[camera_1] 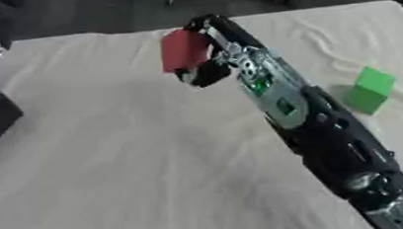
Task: Pick up the objects with one hand, pass them to the other hand, and then place them into the box on the other side of the table.
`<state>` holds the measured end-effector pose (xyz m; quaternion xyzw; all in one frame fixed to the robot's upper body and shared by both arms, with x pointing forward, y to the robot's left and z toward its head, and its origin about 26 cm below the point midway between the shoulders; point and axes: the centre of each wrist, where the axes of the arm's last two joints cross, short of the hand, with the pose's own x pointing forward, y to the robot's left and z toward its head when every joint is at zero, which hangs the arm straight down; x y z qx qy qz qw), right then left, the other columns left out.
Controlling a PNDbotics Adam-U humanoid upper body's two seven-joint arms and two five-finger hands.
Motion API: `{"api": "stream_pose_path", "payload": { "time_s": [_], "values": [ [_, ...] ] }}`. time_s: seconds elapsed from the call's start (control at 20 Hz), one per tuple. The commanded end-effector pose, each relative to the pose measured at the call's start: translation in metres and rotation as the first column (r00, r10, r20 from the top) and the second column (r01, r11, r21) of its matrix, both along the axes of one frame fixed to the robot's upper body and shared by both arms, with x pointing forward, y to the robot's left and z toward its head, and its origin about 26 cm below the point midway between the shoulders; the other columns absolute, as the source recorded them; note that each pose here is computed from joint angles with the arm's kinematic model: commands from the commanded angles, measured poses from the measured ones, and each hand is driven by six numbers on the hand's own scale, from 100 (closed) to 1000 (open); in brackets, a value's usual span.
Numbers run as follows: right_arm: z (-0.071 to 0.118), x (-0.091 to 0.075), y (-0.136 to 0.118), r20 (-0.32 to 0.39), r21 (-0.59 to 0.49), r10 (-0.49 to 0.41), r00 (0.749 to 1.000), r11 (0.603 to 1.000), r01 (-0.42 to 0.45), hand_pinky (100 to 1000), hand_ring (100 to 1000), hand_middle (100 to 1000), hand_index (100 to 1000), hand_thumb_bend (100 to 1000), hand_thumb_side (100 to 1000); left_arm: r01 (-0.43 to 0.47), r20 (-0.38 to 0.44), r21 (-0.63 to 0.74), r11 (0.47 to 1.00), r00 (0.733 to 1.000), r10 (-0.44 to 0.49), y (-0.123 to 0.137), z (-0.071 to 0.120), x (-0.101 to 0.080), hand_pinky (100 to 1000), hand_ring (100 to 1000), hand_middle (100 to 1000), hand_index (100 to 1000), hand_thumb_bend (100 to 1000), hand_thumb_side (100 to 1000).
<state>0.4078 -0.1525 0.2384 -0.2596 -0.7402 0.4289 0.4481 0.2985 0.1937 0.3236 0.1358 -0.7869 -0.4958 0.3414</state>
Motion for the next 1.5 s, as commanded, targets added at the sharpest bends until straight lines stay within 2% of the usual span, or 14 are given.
{"api": "stream_pose_path", "payload": {
  "time_s": [0.05,0.2,0.25,0.3,0.4,0.55,0.6,0.65,0.9,1.2,1.3,1.4,1.5],
  "values": [
    [0.007,0.0,0.007,0.022,0.029,0.002,1.0,1.0,-0.003,497,579,509,585,100,100,0.049,0.029,0.077,0.996,0.998,-0.051,-0.01,0.007,-0.005,829,910,769,785,100,424],
    [0.006,0.0,0.014,0.021,0.055,-0.009,1.0,0.998,0.007,489,576,508,584,100,100,0.077,0.032,0.139,0.987,0.996,-0.083,-0.019,0.007,-0.007,837,916,784,799,100,318],
    [0.006,-0.001,0.016,0.022,0.064,-0.006,1.0,0.998,0.005,485,575,508,583,100,100,0.083,0.034,0.16,0.984,0.995,-0.089,-0.021,0.008,-0.007,839,917,787,803,100,319],
    [0.007,-0.001,0.018,0.023,0.074,-0.003,1.0,0.997,0.001,481,573,505,581,100,100,0.087,0.035,0.18,0.98,0.995,-0.095,-0.024,0.008,-0.008,841,919,792,810,100,274],
    [0.007,-0.001,0.022,0.03,0.107,0.003,1.0,0.994,-0.006,468,566,498,572,100,100,0.093,0.043,0.224,0.97,0.994,-0.105,-0.028,0.008,-0.009,847,923,800,820,100,242],
    [0.008,-0.003,0.029,0.042,0.168,0.028,0.999,0.985,-0.035,455,560,493,565,100,100,0.088,0.048,0.282,0.955,0.993,-0.106,-0.032,0.007,-0.009,850,926,806,827,100,190],
    [0.008,-0.004,0.031,0.047,0.187,0.046,0.998,0.981,-0.054,449,556,490,562,100,100,0.083,0.05,0.298,0.951,0.993,-0.103,-0.033,0.006,-0.009,851,926,808,831,100,146],
    [0.008,-0.005,0.034,0.051,0.203,0.065,0.997,0.976,-0.074,446,554,489,560,100,100,0.077,0.054,0.309,0.948,0.994,-0.099,-0.034,0.005,-0.01,852,927,809,834,100,170],
    [0.008,-0.01,0.041,0.063,0.249,0.188,0.98,0.948,-0.198,440,550,487,558,100,100,0.013,0.076,0.311,0.95,0.996,-0.039,-0.034,0.0,-0.001,854,930,810,863,114,142],
    [0.01,-0.014,0.044,0.062,0.271,0.286,0.956,0.917,-0.292,440,548,487,557,100,100,-0.06,0.114,0.229,0.972,0.993,0.035,-0.032,-0.01,0.013,861,941,819,902,141,117],
    [0.011,-0.015,0.045,0.058,0.275,0.313,0.948,0.908,-0.316,439,547,486,556,100,100,-0.078,0.128,0.182,0.98,0.99,0.055,-0.032,-0.014,0.017,868,952,827,915,183,120],
    [0.012,-0.016,0.044,0.057,0.282,0.33,0.942,0.9,-0.332,437,545,484,553,100,100,-0.089,0.142,0.13,0.988,0.987,0.07,-0.031,-0.018,0.021,872,956,816,906,241,151],
    [0.013,-0.017,0.044,0.062,0.29,0.348,0.935,0.89,-0.351,436,543,483,552,100,100,-0.088,0.15,0.091,0.992,0.986,0.073,-0.029,-0.023,0.025,879,959,799,876,297,240]
  ]
}}
